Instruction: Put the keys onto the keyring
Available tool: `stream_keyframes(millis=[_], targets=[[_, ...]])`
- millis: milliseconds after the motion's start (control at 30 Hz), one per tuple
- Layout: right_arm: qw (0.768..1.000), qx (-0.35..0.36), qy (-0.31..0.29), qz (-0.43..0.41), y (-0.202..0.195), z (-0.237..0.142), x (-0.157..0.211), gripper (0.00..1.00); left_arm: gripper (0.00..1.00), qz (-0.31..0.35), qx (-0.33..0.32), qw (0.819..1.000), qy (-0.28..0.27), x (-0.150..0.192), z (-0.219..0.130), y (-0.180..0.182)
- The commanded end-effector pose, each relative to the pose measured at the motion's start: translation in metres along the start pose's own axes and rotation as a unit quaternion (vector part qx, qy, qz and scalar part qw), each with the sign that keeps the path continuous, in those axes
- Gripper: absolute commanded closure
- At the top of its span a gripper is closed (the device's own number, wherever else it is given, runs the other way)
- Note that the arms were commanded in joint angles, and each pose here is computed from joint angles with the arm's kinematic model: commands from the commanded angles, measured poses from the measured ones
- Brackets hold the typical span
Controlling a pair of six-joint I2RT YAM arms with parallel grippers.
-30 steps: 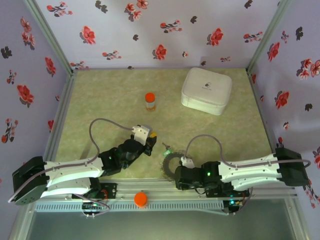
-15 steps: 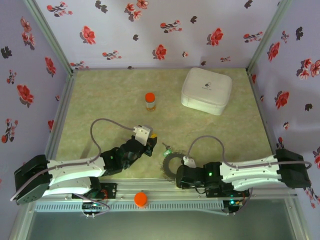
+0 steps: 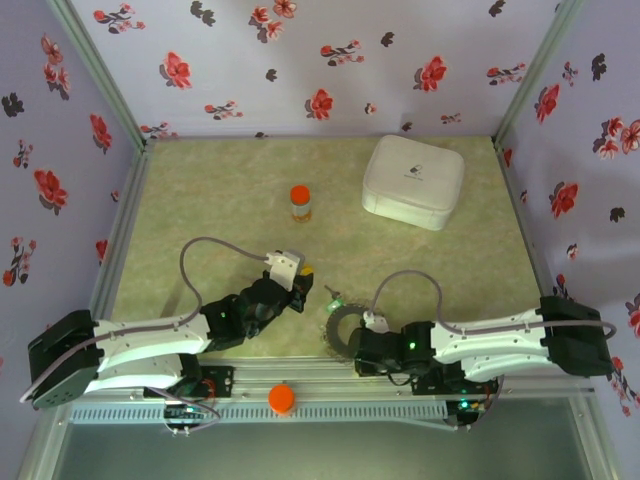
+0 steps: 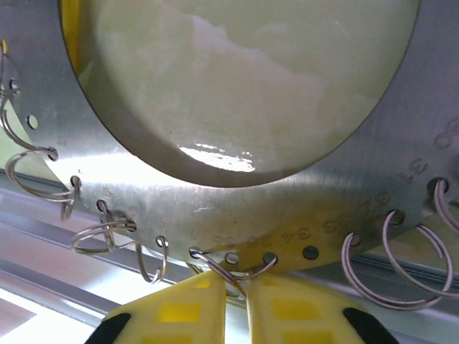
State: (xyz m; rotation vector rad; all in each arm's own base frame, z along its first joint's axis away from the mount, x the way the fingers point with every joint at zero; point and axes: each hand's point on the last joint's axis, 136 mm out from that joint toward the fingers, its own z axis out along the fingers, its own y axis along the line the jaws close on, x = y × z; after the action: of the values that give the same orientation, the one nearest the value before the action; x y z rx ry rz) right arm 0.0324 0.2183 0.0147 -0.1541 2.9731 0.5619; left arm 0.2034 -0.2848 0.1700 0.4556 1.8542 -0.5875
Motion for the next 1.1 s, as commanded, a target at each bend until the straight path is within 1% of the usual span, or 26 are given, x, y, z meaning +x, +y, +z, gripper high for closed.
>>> stream_keyframes(millis=[0,133,167,400,533,800,900,1067], targets=[[0.999,-0.002,-0.035,-0.004,0.007,-0.005,-0.017,0.91,0.83,-0.02,-0.004,1.0,-0.02,-0.013,-0.004,0.003],[0.999,-0.008,-0.042,0.002,0.01,-0.011,-0.025,0.99,0.83,-0.018,-0.004,1.0,-0.019,-0.012,-0.005,0.004],[0.999,-0.009,-0.044,0.002,0.01,-0.012,-0.026,1.0,0.83,-0.018,-0.005,1.0,-0.018,-0.012,-0.005,0.004],[0.999,0.013,-0.049,-0.005,0.0,-0.021,-0.042,1.0,0.83,-0.01,-0.006,1.0,-0.016,-0.012,-0.005,0.004],[0.999,0.03,-0.041,-0.017,-0.006,-0.023,-0.052,1.0,0.83,-0.006,-0.007,1.0,-0.014,-0.011,-0.004,0.004],[0.996,0.07,-0.027,-0.044,-0.007,-0.017,-0.059,1.0,0.84,-0.004,-0.009,1.0,-0.012,-0.008,-0.005,0.006],[0.995,0.084,-0.022,-0.051,-0.007,-0.014,-0.06,0.97,0.84,-0.005,-0.009,1.0,-0.012,-0.008,-0.006,0.007],[0.994,0.089,-0.022,-0.056,-0.006,-0.011,-0.063,0.86,0.84,-0.007,-0.008,1.0,-0.014,-0.008,-0.007,0.007]])
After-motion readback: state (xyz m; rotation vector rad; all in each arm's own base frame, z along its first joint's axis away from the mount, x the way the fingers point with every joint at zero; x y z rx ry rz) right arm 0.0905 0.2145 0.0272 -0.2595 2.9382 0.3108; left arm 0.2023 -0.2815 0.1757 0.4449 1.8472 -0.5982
